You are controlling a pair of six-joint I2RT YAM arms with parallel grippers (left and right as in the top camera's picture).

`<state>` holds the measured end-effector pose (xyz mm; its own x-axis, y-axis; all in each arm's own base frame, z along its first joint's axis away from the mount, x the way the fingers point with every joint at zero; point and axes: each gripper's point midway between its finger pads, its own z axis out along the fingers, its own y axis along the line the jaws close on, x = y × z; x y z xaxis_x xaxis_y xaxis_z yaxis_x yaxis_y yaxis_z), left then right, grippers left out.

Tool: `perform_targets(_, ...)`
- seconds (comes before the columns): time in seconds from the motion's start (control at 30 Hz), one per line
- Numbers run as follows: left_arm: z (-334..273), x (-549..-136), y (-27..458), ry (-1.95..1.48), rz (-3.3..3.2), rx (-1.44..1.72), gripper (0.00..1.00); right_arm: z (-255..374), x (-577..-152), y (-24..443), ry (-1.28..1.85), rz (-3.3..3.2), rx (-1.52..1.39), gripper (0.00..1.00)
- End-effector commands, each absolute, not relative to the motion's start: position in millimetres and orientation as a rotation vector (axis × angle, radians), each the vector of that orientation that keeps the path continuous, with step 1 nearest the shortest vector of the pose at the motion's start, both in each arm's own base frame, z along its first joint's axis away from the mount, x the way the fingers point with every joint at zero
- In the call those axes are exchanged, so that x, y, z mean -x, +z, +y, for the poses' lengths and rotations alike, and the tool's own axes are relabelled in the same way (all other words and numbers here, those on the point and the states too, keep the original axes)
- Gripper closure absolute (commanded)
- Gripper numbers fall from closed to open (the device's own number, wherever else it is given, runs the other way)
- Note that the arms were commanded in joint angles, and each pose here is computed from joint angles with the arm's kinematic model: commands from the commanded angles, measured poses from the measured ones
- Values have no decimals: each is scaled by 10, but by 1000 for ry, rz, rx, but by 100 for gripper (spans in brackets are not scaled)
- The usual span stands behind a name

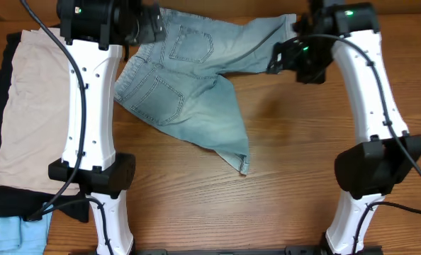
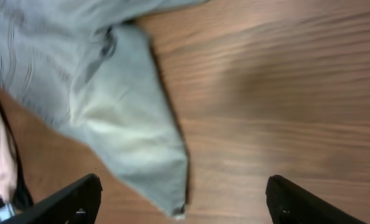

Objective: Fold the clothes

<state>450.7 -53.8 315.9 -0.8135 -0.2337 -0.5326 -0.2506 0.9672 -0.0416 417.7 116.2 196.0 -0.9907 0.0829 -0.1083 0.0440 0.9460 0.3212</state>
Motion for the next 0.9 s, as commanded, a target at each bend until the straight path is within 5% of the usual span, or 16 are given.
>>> perform_targets(0.0, -565, -4450, 3114, 0, 2592, 349, 0, 1364, -3969, 1988, 466, 3011, 3, 15)
perform_targets(0.43, -573, -4460, 3089, -6, 2605, 318, 0, 1884, -3160, 874, 220, 3299, 175, 16)
perform_targets(0.87, -572, -4480, 3060, 0, 2611, 306, 0, 2044, -2612, 424, -120, 3292, 364, 17)
